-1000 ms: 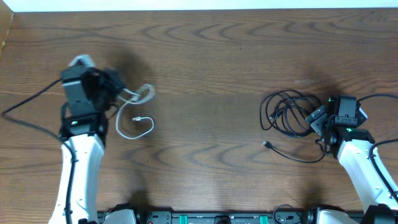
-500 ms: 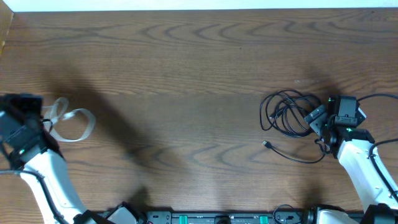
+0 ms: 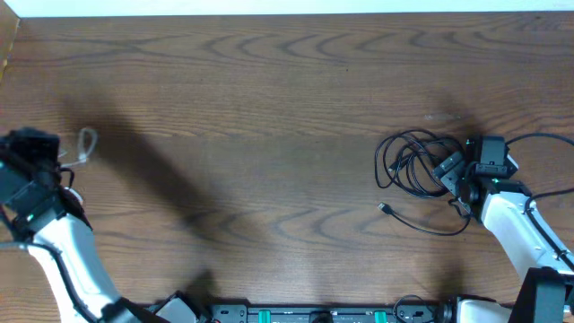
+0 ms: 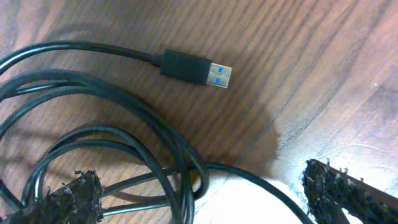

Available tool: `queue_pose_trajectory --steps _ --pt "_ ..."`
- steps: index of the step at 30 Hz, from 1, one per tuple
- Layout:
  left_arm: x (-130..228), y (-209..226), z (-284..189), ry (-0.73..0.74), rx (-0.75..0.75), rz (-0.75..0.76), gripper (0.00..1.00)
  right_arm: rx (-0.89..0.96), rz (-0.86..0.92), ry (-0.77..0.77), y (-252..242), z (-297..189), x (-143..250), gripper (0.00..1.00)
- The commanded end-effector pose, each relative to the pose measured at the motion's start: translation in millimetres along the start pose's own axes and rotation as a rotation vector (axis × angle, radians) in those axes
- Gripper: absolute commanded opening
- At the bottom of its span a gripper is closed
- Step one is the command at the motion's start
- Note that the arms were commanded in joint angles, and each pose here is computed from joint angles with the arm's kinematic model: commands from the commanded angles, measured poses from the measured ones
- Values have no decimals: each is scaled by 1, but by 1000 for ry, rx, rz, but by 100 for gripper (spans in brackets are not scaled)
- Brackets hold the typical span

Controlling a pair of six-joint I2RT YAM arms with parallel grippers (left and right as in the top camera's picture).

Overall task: Untangle cables
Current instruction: 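Lay the freed white cable on the table's left side with the left gripper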

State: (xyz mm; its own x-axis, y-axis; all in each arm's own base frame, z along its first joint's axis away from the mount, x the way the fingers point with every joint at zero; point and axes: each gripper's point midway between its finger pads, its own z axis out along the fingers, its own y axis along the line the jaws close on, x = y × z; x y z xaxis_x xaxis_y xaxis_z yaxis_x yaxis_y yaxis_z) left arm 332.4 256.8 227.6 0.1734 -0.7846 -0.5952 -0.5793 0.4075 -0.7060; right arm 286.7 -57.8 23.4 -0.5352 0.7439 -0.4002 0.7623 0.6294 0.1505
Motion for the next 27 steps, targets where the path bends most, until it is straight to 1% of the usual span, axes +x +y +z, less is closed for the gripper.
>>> queue_pose_trajectory --steps 1,3,5,7,9,11,13,18,23,25,26,27 --pt "45 -21 22 177 97 -48 8 -1 -8 -1 2 0 1 99" --pt "63 -34 32 231 162 -28 8 3 -12 -5 1 0 0 99" --pt "74 -37 40 250 176 6 8 3 -28 -5 1 0 0 99" --pt "85 -26 47 274 143 49 8 4 -35 -5 1 0 0 99" --pt "89 -2 52 275 41 39 7 4 -35 -5 1 0 0 99" --pt "85 23 52 248 -75 32 7 4 -35 -6 1 0 0 99" --pt "79 36 48 234 -128 22 7 4 -35 -6 1 0 0 99" --pt "54 38 36 176 -131 -4 8 3 -35 -6 1 0 0 99" --pt "30 43 23 111 -144 -124 8 3 -35 -5 1 0 0 99" --pt "25 47 18 102 -157 -136 17 3 -34 -5 1 0 0 99" --pt "21 53 13 96 -176 -148 47 3 -34 -5 1 0 0 99" --pt "19 57 11 93 -190 -168 55 3 -34 -5 1 0 0 99"
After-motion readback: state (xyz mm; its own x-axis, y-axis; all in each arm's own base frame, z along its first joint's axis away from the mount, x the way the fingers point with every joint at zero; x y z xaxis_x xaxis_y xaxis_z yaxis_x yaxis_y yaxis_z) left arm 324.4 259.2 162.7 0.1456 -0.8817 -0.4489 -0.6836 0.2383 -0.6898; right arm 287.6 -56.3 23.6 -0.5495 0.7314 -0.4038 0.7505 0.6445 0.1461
